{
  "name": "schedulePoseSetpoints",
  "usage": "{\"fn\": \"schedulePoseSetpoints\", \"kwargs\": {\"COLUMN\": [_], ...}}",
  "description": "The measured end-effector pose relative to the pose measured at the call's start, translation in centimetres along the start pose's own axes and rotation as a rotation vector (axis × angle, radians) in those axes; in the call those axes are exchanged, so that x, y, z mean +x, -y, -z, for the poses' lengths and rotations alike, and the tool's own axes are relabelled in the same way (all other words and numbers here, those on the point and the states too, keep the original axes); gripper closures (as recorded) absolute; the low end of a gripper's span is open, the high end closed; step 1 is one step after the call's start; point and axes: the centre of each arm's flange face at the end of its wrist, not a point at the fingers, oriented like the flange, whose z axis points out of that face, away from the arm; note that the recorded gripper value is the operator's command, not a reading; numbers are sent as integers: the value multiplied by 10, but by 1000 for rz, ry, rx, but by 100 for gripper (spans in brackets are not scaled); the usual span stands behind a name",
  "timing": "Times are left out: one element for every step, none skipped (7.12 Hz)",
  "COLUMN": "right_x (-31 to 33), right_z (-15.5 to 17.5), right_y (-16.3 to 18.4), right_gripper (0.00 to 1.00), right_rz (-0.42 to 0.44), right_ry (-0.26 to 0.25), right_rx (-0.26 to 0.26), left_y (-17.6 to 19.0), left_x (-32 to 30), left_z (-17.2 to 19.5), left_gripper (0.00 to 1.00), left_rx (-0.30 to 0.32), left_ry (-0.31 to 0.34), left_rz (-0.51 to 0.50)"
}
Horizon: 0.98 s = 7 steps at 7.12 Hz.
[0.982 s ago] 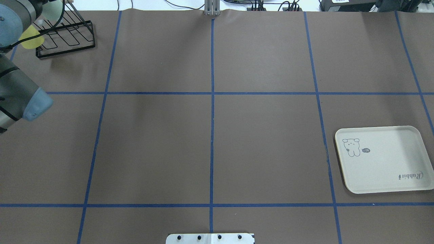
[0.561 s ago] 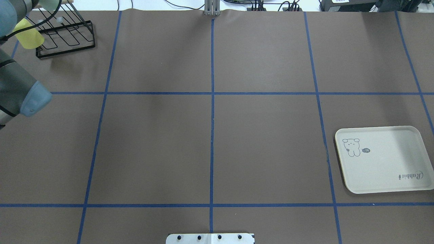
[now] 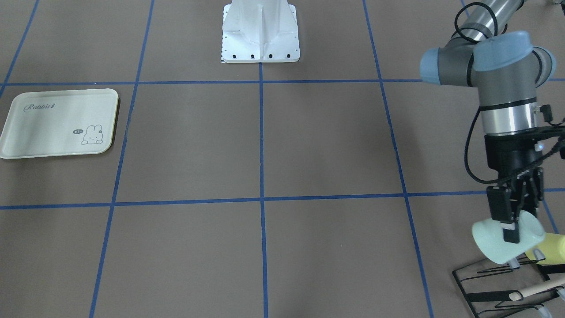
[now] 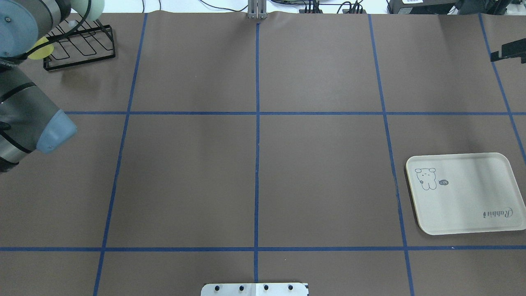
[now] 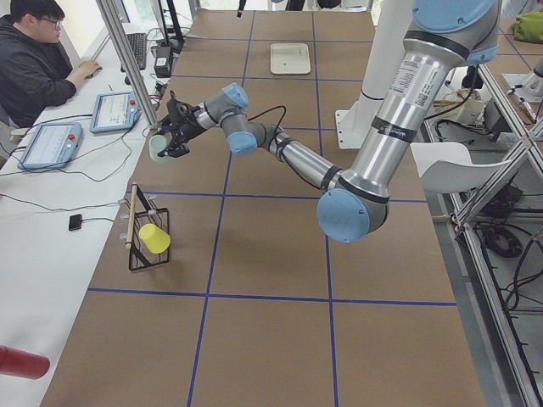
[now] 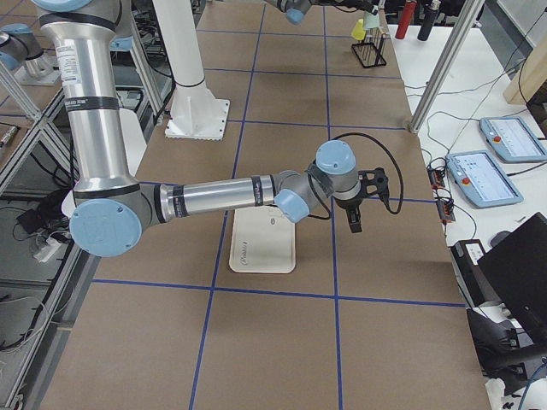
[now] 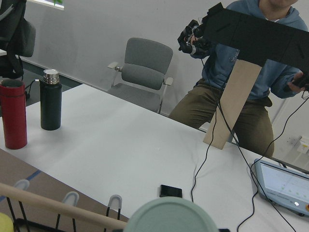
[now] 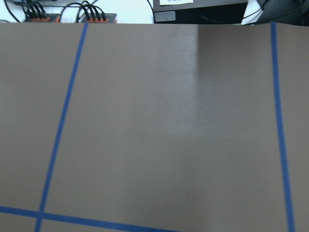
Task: Left arm grabs green cup and hands to right arm on tray
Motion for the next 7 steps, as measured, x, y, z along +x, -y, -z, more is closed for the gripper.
{"fn": "schedulePoseSetpoints", "kwargs": {"right_x": [-34,-71,-113,-159,-201,-233,-259], "right_z": [-6,-9,-9,-8,-4,3,9], "right_y": [-3,-5,-8,-11,-16,-23,-30], "right_gripper": [1,1,1,1,1,1,1], "right_rz": [-80,-165,-234,-274,-296,-304,-288], "right_ry": [81,165,250,342,441,540,633], "right_rx": [25,27,10,-18,-43,-63,-80], "left_y": [-27,-52,-74,-92,-101,-103,-102], "left_x": [20,41,60,78,99,124,145], "left_z": [20,43,68,92,116,140,163], "left_gripper": [100,100,100,100,100,100,100], "left_rx": [-64,-134,-216,-309,-401,-497,-591], "left_ry": [-47,-91,-127,-152,-181,-207,-218], "left_rz": [123,242,344,431,520,618,706]}}
